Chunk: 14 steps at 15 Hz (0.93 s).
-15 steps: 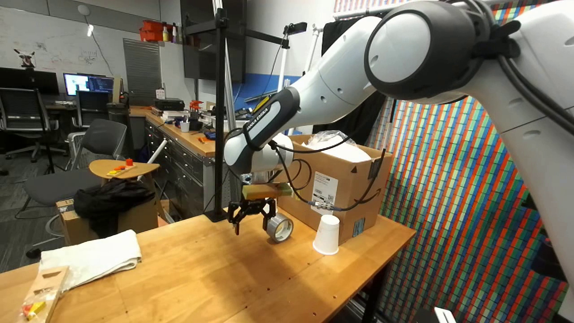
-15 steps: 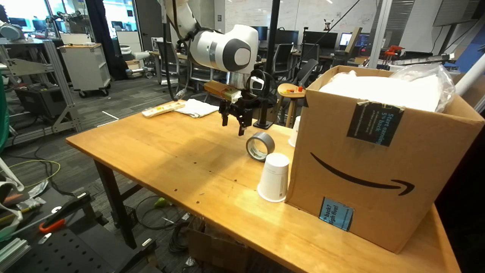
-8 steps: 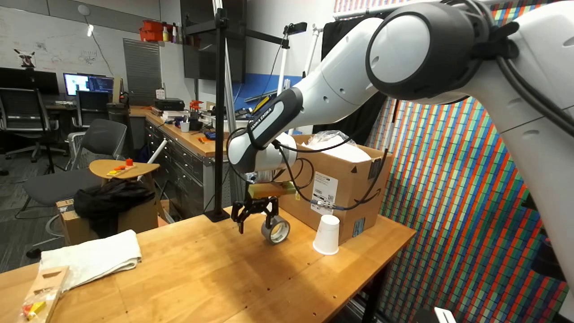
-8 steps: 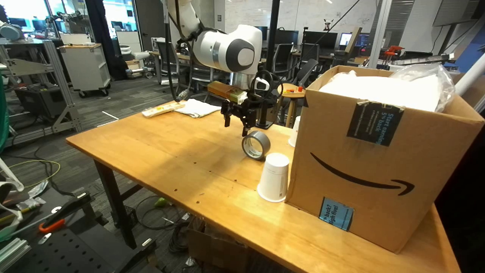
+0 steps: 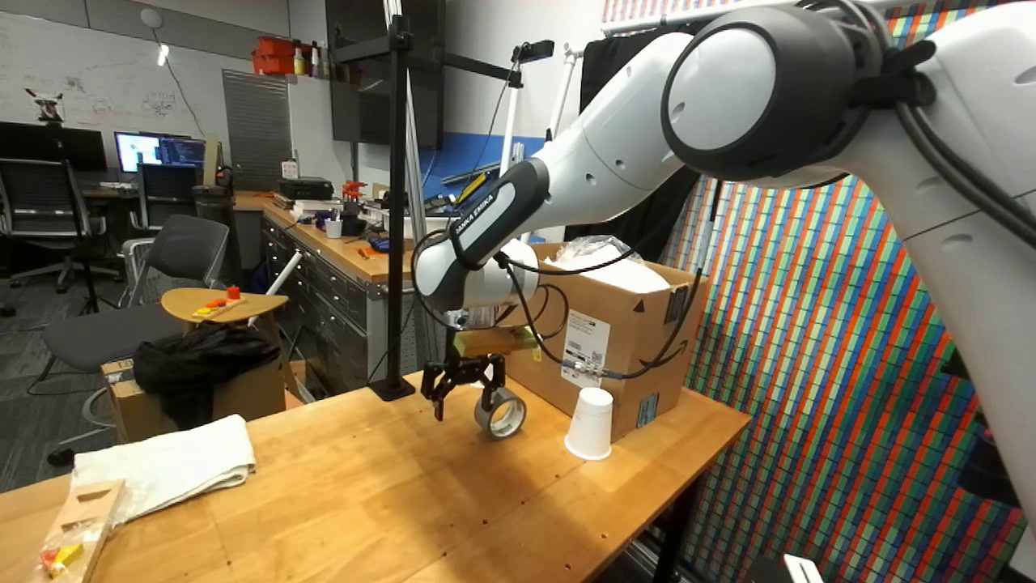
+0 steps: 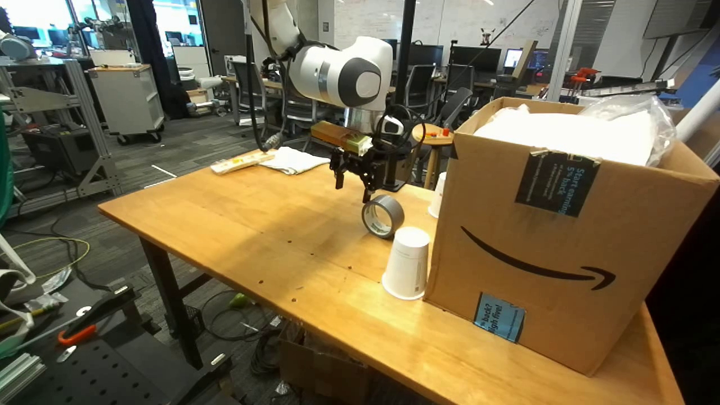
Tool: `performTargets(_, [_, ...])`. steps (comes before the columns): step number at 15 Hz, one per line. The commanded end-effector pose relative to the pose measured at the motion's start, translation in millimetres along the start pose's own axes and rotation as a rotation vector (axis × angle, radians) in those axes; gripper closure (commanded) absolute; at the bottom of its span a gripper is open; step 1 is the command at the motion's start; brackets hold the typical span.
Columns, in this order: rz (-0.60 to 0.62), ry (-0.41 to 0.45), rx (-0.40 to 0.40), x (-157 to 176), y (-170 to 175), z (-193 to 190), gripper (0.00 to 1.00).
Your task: Roll the grey masking tape to the right
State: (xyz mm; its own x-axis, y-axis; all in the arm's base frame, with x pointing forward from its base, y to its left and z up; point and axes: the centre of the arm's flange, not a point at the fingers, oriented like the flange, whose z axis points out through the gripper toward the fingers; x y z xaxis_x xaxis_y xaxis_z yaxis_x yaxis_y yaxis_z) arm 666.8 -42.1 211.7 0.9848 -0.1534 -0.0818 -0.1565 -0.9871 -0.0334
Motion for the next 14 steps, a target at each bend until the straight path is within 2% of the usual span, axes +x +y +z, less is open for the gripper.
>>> performTargets(1, [0.0,0.011,0.01,-0.7,18.8,-11.8,0.0])
performTargets(6, [0.011,-0.004,0.014,-7.3,28.2,-4.3,0.0])
performTargets(14, [0.043,0.013,0.001,-11.0,46.9,-13.9,0.0])
